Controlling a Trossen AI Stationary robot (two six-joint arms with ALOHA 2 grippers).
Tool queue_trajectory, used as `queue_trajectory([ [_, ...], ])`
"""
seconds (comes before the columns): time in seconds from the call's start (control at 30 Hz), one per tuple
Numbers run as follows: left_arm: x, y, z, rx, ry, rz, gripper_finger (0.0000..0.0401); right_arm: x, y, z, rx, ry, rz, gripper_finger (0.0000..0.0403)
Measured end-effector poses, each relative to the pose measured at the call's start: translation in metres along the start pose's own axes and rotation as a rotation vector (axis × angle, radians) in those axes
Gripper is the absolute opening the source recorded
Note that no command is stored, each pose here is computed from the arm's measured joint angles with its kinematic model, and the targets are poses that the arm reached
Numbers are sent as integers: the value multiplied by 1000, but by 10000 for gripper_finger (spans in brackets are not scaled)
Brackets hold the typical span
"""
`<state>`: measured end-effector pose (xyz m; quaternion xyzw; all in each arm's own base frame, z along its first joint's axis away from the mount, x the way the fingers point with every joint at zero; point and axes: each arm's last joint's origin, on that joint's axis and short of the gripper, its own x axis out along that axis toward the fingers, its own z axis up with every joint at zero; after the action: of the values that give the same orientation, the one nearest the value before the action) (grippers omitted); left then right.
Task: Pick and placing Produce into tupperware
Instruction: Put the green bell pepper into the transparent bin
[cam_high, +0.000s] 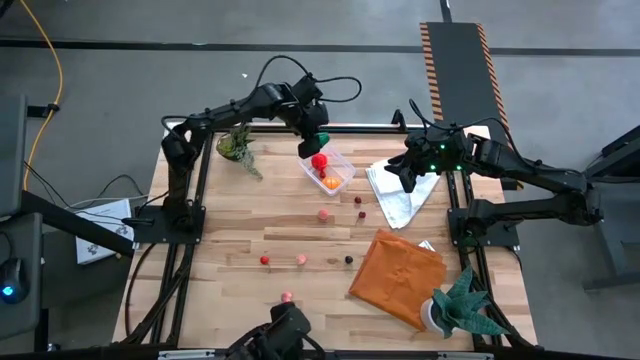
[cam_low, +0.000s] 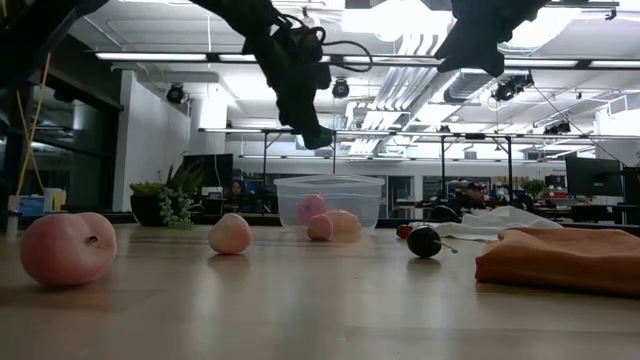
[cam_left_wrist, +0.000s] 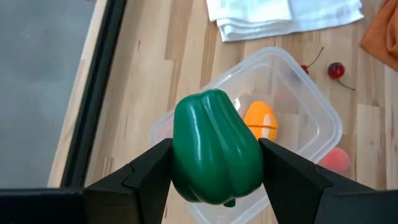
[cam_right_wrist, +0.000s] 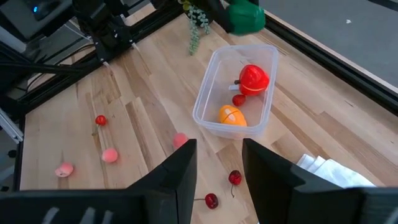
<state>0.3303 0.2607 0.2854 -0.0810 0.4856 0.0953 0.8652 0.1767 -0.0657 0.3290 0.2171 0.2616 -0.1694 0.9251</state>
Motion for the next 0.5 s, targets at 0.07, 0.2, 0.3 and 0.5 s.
queue_trajectory([
  [0.07,7,-3,1,6,12,-10,214,0,0,0,0,0,0,119],
  [0.2,19,-13,4,29,30,-32,214,0,0,0,-6,0,0,119],
  [0.3,31,-20,5,44,52,-50,214,0,0,0,-8,0,0,119],
  [0.5,43,-33,7,73,71,-68,214,0,0,0,-8,0,0,119],
])
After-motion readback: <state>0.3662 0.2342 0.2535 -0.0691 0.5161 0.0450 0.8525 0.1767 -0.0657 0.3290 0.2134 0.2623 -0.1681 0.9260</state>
